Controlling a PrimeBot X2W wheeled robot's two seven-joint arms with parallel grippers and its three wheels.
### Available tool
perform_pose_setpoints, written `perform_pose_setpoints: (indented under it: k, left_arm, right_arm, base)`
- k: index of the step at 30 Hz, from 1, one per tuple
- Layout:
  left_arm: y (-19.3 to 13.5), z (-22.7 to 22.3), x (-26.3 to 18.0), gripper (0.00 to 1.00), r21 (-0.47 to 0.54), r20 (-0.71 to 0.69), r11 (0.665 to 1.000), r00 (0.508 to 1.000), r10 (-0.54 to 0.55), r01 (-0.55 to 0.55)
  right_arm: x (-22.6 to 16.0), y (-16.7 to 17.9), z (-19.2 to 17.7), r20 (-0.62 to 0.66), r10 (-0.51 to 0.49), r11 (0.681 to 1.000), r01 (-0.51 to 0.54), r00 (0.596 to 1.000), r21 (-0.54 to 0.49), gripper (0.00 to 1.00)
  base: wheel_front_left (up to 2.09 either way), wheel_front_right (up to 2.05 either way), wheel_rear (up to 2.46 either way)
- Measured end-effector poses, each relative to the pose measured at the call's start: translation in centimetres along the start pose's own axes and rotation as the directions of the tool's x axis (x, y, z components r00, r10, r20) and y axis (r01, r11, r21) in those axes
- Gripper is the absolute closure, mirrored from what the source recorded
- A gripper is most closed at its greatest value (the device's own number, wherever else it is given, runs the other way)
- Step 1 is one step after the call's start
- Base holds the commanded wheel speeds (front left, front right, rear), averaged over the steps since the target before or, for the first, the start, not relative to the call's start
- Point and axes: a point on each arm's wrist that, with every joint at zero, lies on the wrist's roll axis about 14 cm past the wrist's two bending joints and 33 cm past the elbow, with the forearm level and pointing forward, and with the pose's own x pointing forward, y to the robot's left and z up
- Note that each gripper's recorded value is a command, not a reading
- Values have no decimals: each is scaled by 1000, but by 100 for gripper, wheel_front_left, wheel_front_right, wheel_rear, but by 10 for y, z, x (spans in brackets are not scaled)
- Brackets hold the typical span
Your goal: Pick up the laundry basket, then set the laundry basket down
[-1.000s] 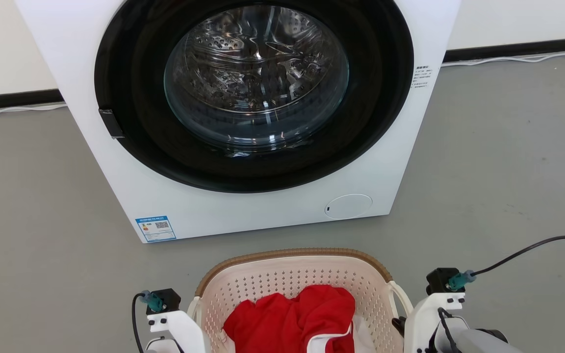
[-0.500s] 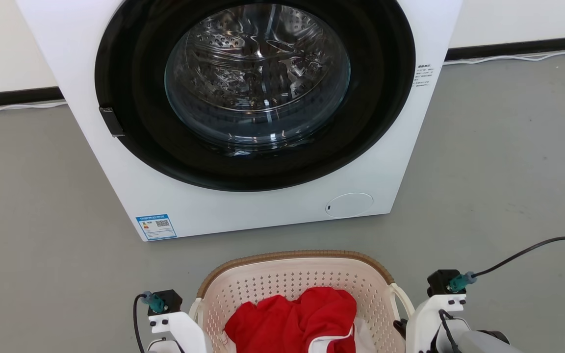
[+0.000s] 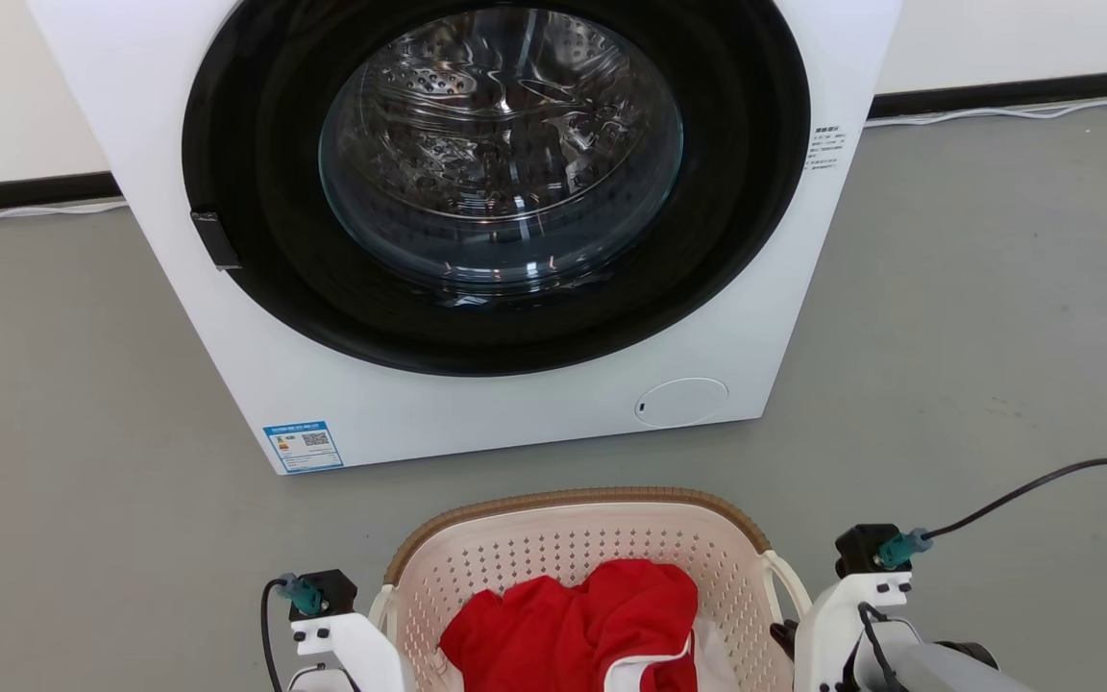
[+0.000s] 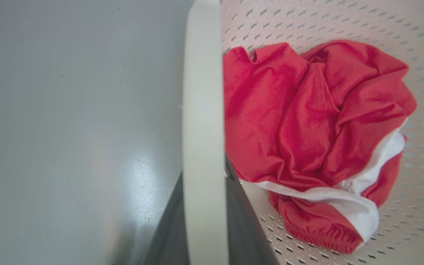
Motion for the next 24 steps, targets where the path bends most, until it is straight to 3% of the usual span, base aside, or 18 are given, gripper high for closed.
perform_pose_setpoints:
  k: [14,24]
  left_arm:
    - [1,-2,6,100,-10,0,1000,1000,-1,1]
    - [11,16,26,100,-13,26,1000,1000,6,-5]
  right_arm:
    - [4,-3,-3,-1,-3,1000,3,1000,20,100]
    - [26,-5,15,27,2,1000,-3,1000,24,100]
  base:
    - [0,0,0]
    - [0,0,0]
